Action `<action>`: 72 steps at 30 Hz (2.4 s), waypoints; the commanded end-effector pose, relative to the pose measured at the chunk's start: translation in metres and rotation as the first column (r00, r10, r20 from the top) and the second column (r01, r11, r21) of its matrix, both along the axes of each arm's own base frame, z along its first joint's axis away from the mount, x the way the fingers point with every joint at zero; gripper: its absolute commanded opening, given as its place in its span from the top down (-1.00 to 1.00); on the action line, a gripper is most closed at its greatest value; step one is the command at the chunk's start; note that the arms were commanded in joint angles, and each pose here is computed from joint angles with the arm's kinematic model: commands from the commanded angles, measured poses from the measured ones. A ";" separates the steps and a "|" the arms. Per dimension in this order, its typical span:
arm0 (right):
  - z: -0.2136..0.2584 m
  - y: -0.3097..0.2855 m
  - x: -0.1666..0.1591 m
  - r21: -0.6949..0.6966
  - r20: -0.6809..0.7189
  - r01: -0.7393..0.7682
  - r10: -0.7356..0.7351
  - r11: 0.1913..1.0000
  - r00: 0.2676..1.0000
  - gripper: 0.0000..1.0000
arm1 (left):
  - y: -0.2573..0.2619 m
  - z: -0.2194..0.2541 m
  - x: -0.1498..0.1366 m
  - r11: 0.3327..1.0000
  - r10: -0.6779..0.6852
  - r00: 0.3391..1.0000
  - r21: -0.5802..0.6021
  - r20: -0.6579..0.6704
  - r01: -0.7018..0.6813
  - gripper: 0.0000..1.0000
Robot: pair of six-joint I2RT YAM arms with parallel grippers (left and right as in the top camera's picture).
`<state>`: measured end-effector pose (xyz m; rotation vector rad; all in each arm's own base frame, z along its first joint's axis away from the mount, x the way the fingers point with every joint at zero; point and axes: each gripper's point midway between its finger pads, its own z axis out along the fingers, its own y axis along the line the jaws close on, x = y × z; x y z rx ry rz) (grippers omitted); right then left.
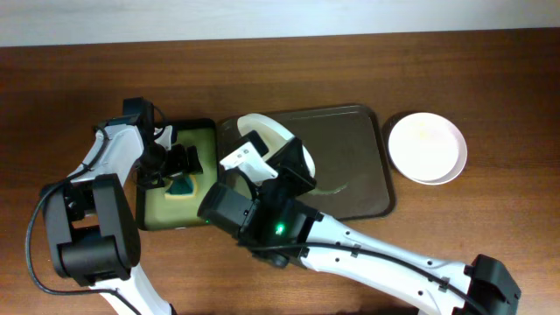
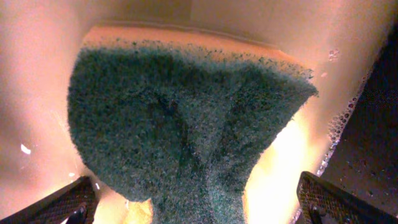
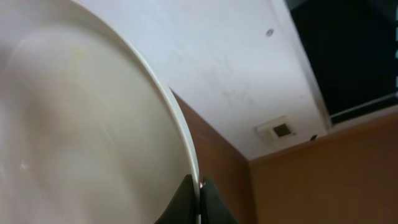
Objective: Clean dirty plates on tray and stack at the side
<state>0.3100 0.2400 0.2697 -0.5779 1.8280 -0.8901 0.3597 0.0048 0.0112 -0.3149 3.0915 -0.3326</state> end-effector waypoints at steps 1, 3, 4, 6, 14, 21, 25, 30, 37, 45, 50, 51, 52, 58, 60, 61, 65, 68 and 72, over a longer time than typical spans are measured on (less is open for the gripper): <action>-0.019 -0.011 0.019 0.154 -0.097 0.041 -0.026 0.987 0.995 0.86 | -0.001 0.005 -0.001 1.000 -0.007 1.000 -0.007 0.012 0.007 -0.99; -0.073 -0.026 0.041 0.385 -0.393 0.122 0.043 0.915 0.918 0.84 | -0.001 0.005 -0.001 1.000 -0.007 1.000 -0.007 0.012 0.007 -0.99; -0.093 -0.039 0.048 0.500 -0.513 0.215 0.087 0.839 0.854 0.92 | -0.001 0.005 -0.001 1.000 -0.007 1.000 -0.007 0.012 0.007 -0.99; -0.111 -0.083 0.061 0.645 -0.649 0.419 0.169 0.639 0.742 0.92 | -0.001 0.005 -0.001 1.000 -0.007 1.000 -0.007 0.012 0.007 -0.99; -0.145 -0.243 0.033 0.589 -0.806 0.771 0.115 0.241 0.580 -0.13 | -0.001 0.005 -0.001 1.000 -0.007 1.000 -0.006 0.012 0.007 -0.99; -0.235 -0.137 0.021 0.644 -0.763 0.621 0.316 0.447 0.564 -0.12 | -0.001 0.005 -0.001 1.000 -0.007 1.000 -0.006 0.012 0.007 -0.99; -0.250 -0.114 0.030 0.652 -0.750 0.560 0.323 0.511 0.578 0.05 | -0.001 0.005 -0.001 1.000 -0.007 1.000 -0.006 0.012 0.007 -0.99; -0.265 -0.120 0.021 0.608 -0.785 0.595 0.289 0.525 0.547 0.43 | -0.001 0.005 -0.001 1.000 -0.007 1.000 -0.007 0.012 0.007 -0.99; -0.271 -0.122 0.020 0.614 -0.781 0.608 0.275 0.503 0.560 0.92 | -0.001 0.005 -0.001 1.000 -0.007 1.000 -0.006 0.012 0.007 -0.99; 0.003 -0.159 0.055 0.789 -0.420 0.300 0.115 0.537 0.900 0.92 | -0.001 0.005 -0.001 1.000 -0.007 1.000 -0.006 0.012 0.007 -0.99; 0.017 -0.148 0.018 0.499 -0.297 0.314 -0.181 0.808 0.938 0.92 | -0.001 0.005 0.000 1.000 -0.007 1.000 -0.006 0.015 0.007 -0.99; 0.010 -0.140 0.017 0.395 -0.265 0.331 -0.239 0.857 0.934 0.92 | -0.001 0.005 0.000 1.000 -0.007 1.000 -0.006 0.015 0.007 -0.99; -0.003 -0.121 0.017 0.267 -0.228 0.320 -0.263 0.909 0.937 0.92 | -0.001 0.005 0.000 1.000 -0.007 1.000 -0.006 0.015 0.007 -0.99; -0.073 0.000 0.013 -0.432 0.100 0.119 -0.084 0.894 0.991 0.92 | -0.001 0.005 0.000 1.000 -0.007 1.000 -0.006 0.015 0.007 -0.99; -0.079 -0.013 0.018 -0.369 0.060 0.145 -0.133 0.918 0.989 0.92 | -0.001 0.005 0.000 1.000 -0.007 1.000 -0.006 0.015 0.007 -0.99; -0.083 -0.033 0.023 -0.275 -0.015 0.193 -0.205 0.942 0.979 0.92 | -0.001 0.005 0.000 1.000 -0.007 1.000 -0.006 0.015 0.007 -0.99; -0.102 -0.130 0.045 0.143 -0.419 0.502 -0.407 0.853 0.812 0.92 | -0.001 0.005 0.000 1.000 -0.007 1.000 -0.006 0.015 0.007 -0.99; -0.121 -0.169 0.065 0.493 -0.732 0.595 -0.067 0.635 0.678 0.92 | -0.001 0.005 0.000 1.000 -0.007 1.000 -0.006 0.016 0.007 -0.99; -0.123 -0.313 0.071 0.634 -0.747 0.752 -0.108 0.184 0.656 0.92 | -0.001 0.005 0.000 1.000 -0.007 1.000 -0.006 0.015 0.007 -0.99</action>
